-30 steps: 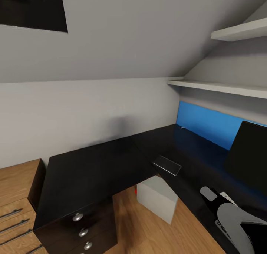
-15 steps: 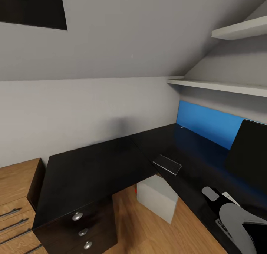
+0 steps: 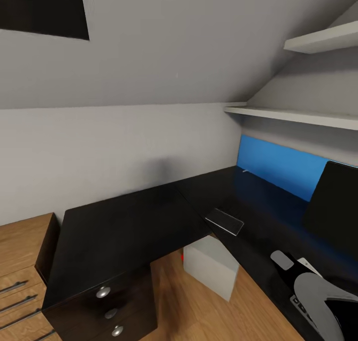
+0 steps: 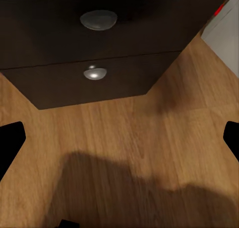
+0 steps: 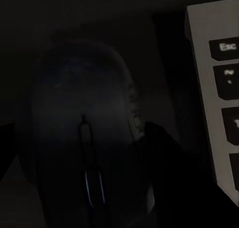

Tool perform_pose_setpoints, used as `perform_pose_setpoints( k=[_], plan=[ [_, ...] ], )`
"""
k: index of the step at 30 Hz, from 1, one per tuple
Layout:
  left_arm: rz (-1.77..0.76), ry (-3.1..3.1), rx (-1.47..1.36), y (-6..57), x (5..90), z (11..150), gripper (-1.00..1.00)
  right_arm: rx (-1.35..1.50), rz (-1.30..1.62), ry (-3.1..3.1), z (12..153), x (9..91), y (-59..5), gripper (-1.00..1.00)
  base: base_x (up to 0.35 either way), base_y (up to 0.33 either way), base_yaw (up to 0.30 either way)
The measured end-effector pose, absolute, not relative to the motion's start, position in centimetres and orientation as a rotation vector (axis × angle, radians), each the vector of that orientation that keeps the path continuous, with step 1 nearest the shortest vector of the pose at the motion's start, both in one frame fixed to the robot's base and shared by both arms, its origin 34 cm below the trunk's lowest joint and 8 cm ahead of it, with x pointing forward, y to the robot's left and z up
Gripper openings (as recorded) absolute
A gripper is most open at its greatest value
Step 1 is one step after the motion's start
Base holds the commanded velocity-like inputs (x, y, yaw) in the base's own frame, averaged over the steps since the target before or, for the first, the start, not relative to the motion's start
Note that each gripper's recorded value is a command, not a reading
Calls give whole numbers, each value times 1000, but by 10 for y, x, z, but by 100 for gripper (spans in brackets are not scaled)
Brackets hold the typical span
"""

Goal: In the bedroom, organize the workspace by keeping the computer under the desk, ensuring the monitor is on the desk, placing the keyboard on the desk next to the monitor, placing the mouse on the desk next to the keyboard, moving the folder from the swivel chair onto the desk next to the mouse, stacking the notebook on top of the folder with the pen on top of the notebook, and positioning the swivel chair next to the desk.

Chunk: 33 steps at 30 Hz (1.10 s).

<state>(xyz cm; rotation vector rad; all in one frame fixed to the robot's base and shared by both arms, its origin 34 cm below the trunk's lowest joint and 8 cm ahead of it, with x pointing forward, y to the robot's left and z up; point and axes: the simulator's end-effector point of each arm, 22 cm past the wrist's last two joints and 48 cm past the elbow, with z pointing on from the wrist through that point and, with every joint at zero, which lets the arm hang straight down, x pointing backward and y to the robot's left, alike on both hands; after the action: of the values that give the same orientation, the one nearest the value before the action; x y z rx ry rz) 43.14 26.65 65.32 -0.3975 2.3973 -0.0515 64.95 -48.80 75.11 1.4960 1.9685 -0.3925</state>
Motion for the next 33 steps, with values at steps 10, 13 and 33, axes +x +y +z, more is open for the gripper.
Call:
perform_pose_setpoints(
  k=[10,13,33],
  plan=[
    [-52,2398,-398,266,431,662,100,1506,-402,1931,763,649,-492,-100,0,0,0],
    [-51,2398,-398,267,431,661,100,1506,-403,1929,763,649,-492,-100,0,0,0],
    [-49,2399,-399,267,430,661,100,1506,-403,1928,763,649,-493,100,-26,-45,0]
  ],
)
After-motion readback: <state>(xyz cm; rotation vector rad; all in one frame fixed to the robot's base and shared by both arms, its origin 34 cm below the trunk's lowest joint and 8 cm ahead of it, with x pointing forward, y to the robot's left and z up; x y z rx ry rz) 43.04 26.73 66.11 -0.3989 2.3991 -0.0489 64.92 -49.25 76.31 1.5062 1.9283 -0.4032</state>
